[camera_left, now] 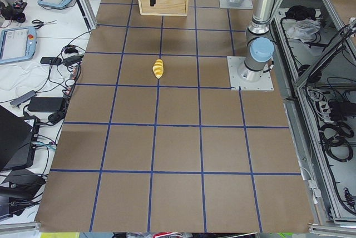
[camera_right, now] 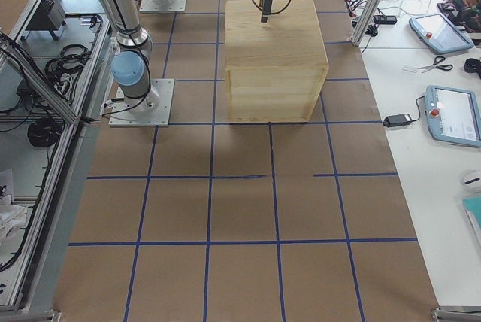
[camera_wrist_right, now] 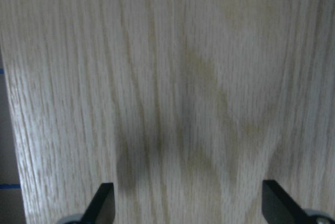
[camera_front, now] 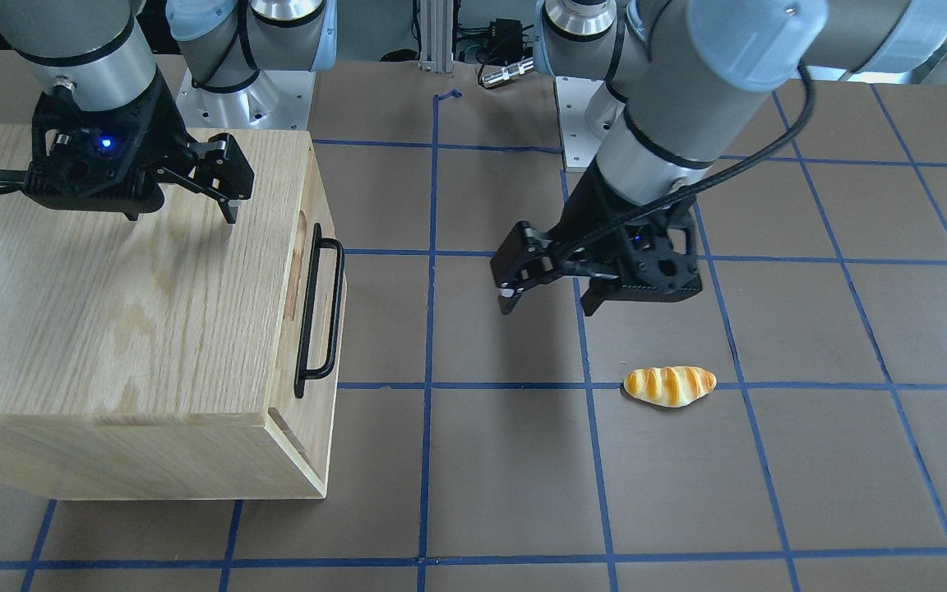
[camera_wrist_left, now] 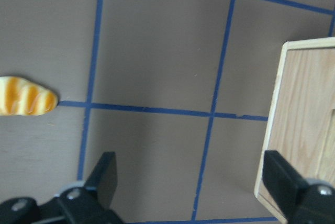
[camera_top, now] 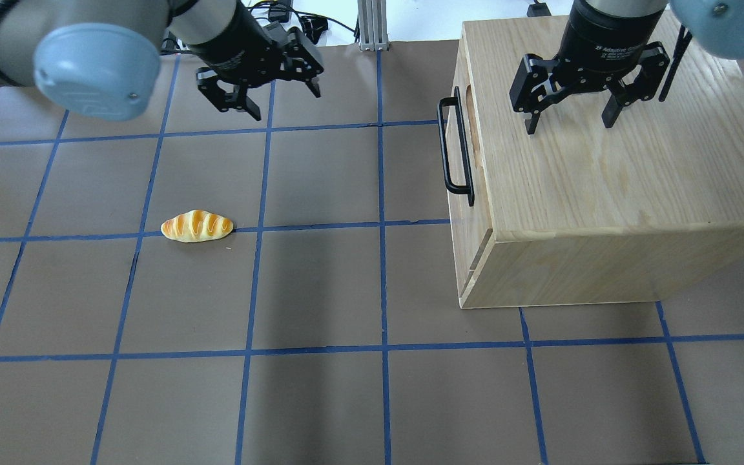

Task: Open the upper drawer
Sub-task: 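Move the left gripper toward the black drawer handle on the cabinet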

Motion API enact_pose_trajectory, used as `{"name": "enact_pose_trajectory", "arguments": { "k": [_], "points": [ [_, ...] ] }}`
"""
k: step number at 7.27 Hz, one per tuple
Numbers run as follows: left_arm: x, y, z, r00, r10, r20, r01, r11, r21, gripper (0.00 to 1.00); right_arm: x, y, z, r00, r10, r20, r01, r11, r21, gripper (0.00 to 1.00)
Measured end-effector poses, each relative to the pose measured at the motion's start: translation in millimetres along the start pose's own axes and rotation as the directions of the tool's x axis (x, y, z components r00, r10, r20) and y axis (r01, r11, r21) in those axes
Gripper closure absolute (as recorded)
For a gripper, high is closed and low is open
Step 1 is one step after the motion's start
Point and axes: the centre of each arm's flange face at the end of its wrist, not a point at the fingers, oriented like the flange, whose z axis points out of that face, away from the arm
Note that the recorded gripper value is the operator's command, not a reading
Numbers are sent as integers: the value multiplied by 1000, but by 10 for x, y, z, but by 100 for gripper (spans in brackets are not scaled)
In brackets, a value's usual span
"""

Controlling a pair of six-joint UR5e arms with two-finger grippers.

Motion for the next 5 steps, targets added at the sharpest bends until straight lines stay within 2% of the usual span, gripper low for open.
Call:
{"name": "enact_pose_trajectory", "arguments": {
  "k": [2,3,5],
  "points": [
    [522,180,420,993,-17,-119,11,999,-50,0,-1,0,0,1000,0,0,0,1000,0,0],
    [702,289,581,989,-15,-146,4,997,-75,0,-2,1,0,1000,0,0,0,1000,0,0],
    [925,478,828,988,-5,-151,-12,993,-116,0,-1,0,0,1000,0,0,0,1000,0,0]
  ]
}}
